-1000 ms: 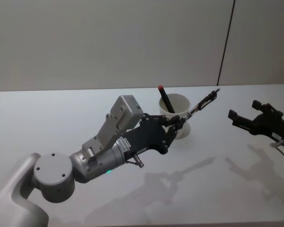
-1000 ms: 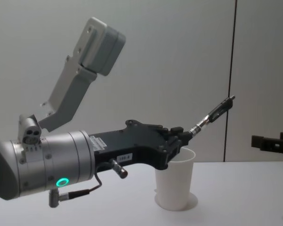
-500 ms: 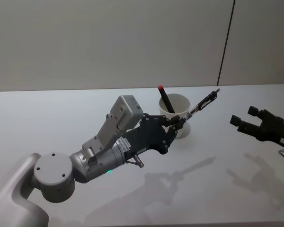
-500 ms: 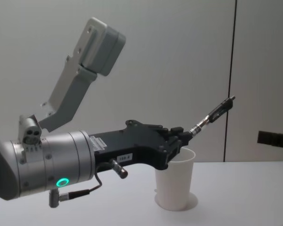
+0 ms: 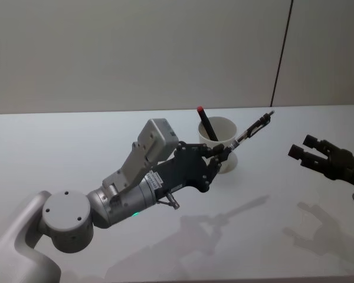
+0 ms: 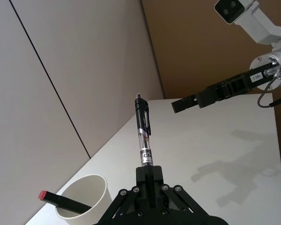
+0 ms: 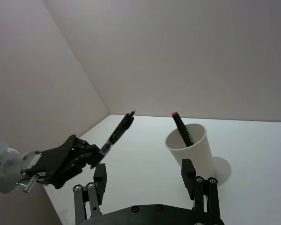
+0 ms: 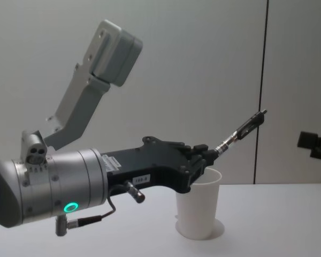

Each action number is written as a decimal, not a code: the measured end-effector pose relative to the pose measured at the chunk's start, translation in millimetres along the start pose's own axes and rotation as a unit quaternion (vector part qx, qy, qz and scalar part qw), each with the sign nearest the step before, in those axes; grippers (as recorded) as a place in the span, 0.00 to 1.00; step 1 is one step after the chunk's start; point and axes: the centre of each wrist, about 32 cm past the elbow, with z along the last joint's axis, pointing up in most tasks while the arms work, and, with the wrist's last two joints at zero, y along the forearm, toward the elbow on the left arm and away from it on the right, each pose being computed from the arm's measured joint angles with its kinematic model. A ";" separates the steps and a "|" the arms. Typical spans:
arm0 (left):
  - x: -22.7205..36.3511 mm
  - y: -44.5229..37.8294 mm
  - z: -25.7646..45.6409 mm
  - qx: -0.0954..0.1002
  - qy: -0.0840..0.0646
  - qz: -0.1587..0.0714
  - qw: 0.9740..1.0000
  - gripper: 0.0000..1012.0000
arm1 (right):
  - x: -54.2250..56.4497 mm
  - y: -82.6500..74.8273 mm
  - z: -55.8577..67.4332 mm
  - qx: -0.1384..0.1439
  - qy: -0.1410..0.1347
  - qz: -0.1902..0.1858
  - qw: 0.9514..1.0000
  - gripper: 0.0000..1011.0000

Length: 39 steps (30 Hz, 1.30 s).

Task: Place the pen into the pen holder.

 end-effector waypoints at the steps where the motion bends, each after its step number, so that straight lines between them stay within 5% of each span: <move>1: 0.0 0.0 0.0 0.000 0.000 0.000 1.000 0.10 | -0.6 -0.1 -0.2 0.002 0.005 0.005 1.000 0.99; 10: 0.0 0.0 0.0 0.000 0.000 0.000 1.000 0.10 | -6.0 3.0 -1.6 0.015 0.032 0.023 0.999 0.99; 39: 0.0 0.0 0.0 0.000 0.000 0.000 1.000 0.10 | -41.8 40.7 -16.3 0.037 0.116 -0.029 0.992 0.99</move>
